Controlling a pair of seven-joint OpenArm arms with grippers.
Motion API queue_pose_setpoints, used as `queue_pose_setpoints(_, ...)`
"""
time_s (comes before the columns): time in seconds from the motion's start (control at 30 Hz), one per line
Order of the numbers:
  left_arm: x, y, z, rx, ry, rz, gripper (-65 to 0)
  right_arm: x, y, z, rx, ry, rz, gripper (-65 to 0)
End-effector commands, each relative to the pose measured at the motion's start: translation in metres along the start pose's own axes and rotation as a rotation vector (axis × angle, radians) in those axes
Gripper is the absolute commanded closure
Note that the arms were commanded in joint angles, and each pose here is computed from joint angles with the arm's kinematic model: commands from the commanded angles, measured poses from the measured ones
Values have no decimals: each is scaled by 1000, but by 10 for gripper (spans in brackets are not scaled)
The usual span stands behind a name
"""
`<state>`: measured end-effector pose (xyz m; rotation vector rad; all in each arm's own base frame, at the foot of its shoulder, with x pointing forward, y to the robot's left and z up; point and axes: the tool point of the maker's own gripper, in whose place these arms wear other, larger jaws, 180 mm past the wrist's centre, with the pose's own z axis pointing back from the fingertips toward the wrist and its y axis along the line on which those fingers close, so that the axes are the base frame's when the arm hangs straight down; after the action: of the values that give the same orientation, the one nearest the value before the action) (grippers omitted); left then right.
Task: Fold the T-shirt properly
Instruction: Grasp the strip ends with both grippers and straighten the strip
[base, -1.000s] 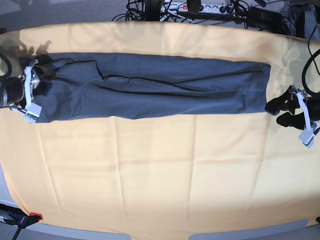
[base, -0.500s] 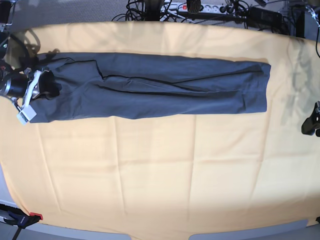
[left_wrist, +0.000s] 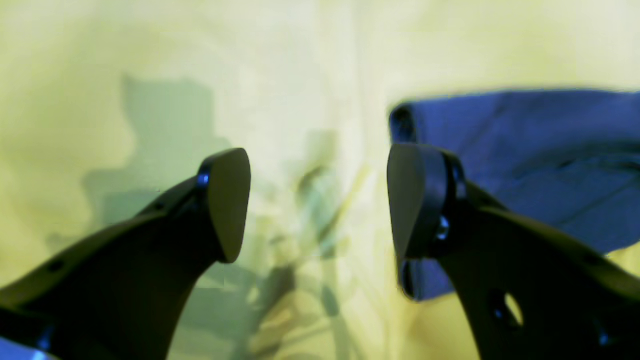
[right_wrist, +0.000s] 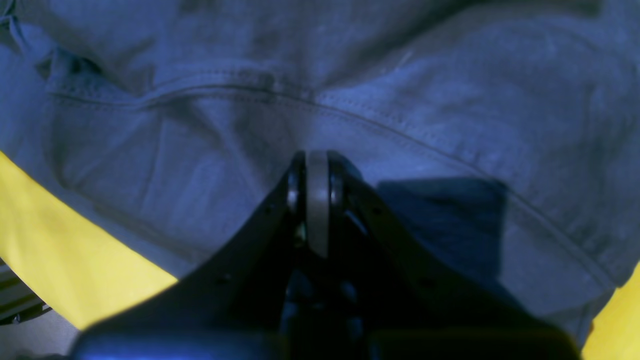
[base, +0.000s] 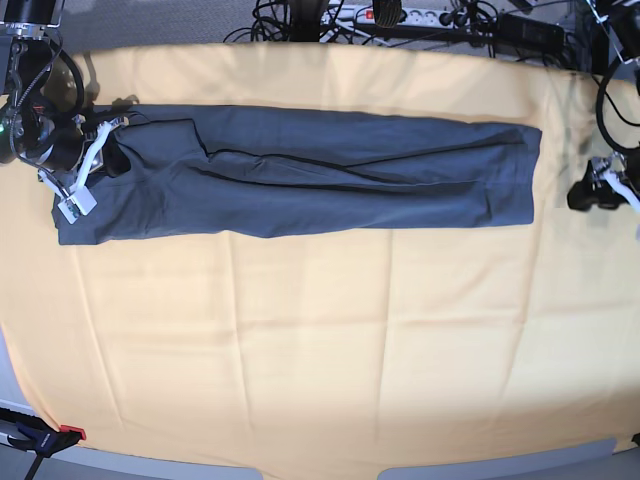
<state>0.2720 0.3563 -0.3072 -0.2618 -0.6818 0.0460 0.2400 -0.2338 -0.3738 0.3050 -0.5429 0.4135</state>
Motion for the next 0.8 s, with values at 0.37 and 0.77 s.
queue_pose_setpoints(0.37, -24, -51, -23, -208, -34, 103, -441, 17, -2, 8, 9, -60, 13, 0)
queue_pose_setpoints(0.77, -47, -121, -53, -432, 38, 1, -435, 17, -2, 8, 9, -59, 13, 0)
